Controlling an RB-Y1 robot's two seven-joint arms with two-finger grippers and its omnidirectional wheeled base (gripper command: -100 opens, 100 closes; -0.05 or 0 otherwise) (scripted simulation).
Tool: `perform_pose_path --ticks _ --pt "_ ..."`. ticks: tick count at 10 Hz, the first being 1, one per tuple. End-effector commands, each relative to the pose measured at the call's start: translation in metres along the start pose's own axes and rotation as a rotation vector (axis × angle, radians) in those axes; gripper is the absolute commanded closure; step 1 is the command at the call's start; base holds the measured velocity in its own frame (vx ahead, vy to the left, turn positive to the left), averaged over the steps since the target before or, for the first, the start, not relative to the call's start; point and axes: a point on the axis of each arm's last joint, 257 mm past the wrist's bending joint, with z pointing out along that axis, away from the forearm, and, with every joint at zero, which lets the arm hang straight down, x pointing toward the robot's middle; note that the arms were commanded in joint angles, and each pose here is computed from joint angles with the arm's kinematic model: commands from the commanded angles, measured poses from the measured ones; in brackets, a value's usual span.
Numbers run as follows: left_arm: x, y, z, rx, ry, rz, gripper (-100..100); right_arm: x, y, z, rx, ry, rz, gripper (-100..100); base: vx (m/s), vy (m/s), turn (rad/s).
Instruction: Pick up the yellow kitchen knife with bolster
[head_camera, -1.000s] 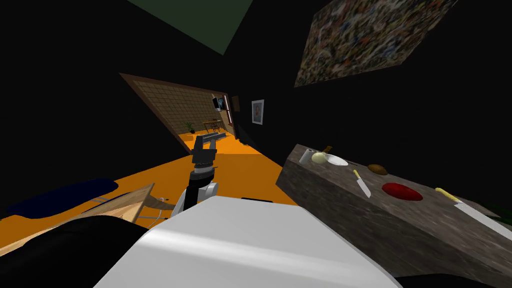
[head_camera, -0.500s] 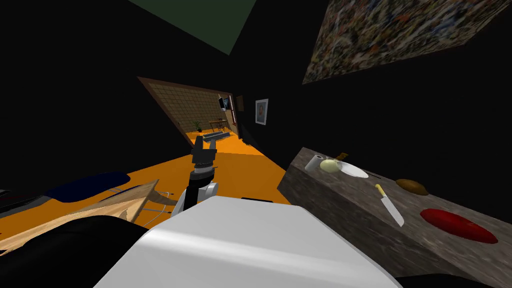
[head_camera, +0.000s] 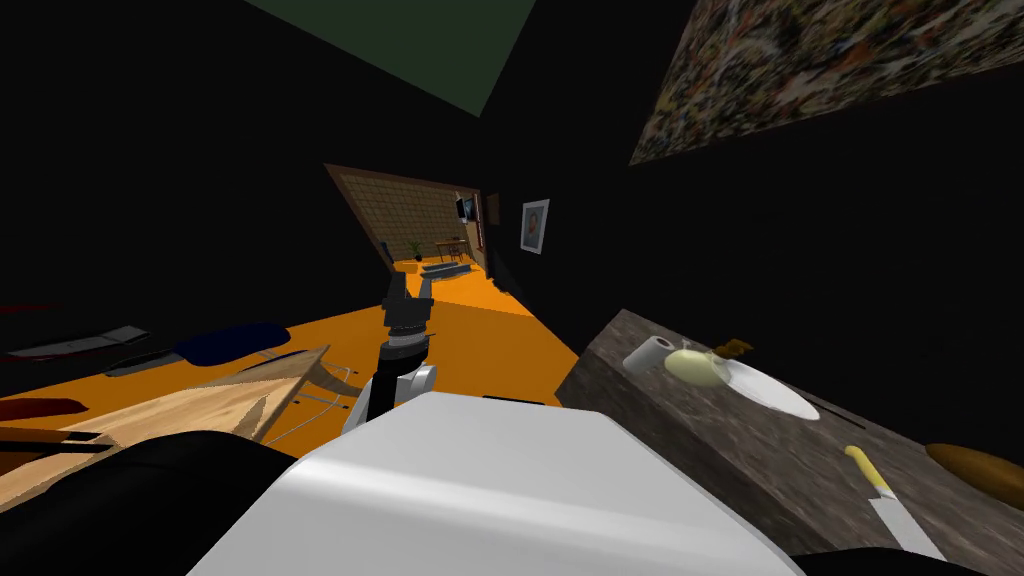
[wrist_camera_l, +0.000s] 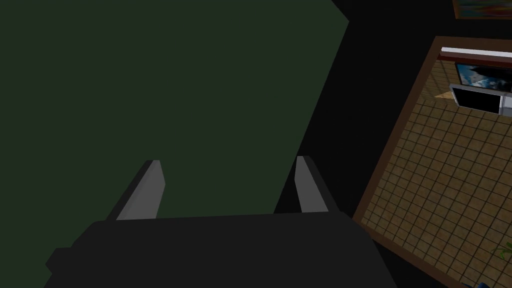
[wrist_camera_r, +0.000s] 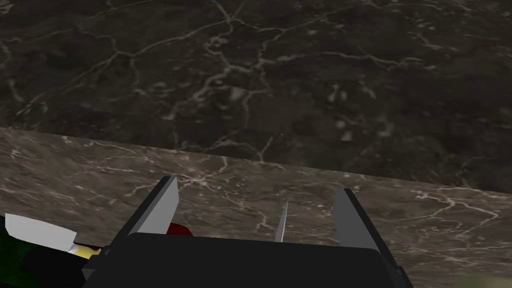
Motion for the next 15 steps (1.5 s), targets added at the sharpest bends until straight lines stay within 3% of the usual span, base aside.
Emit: perform_pose_path --ticks 1,6,7,8,11,12,15 --pt "0.000 0.000 0.000 0.000 0.000 0.000 0 -0.011 -0.016 -0.010 0.029 -0.014 0.006 -100 0.174 -0.221 0.275" --pt "0.000 0.000 0.000 0.000 0.000 0.000 0 -0.006 -0.036 -0.014 0.058 -0.017 0.038 -100 0.131 -0.210 0.141" --pt "0.000 0.000 0.000 0.000 0.000 0.000 0 -0.006 -0.036 -0.015 0.057 -0.017 0.040 0 0.009 -0.020 0.003" --pt "0.000 0.000 0.000 0.000 0.000 0.000 0 0.000 -0.036 -0.008 0.057 -0.022 0.043 -100 0.008 -0.032 0.022" --pt "0.000 0.000 0.000 0.000 0.000 0.000 0 0.005 -0.034 -0.004 0.057 -0.025 0.046 -100 0.004 -0.040 0.020" --pt "0.000 0.000 0.000 0.000 0.000 0.000 0 0.005 -0.034 -0.004 0.058 -0.025 0.045 100 0.000 0.000 0.000" --pt "0.000 0.000 0.000 0.000 0.000 0.000 0 0.005 -0.034 -0.004 0.057 -0.025 0.043 100 0.000 0.000 0.000"
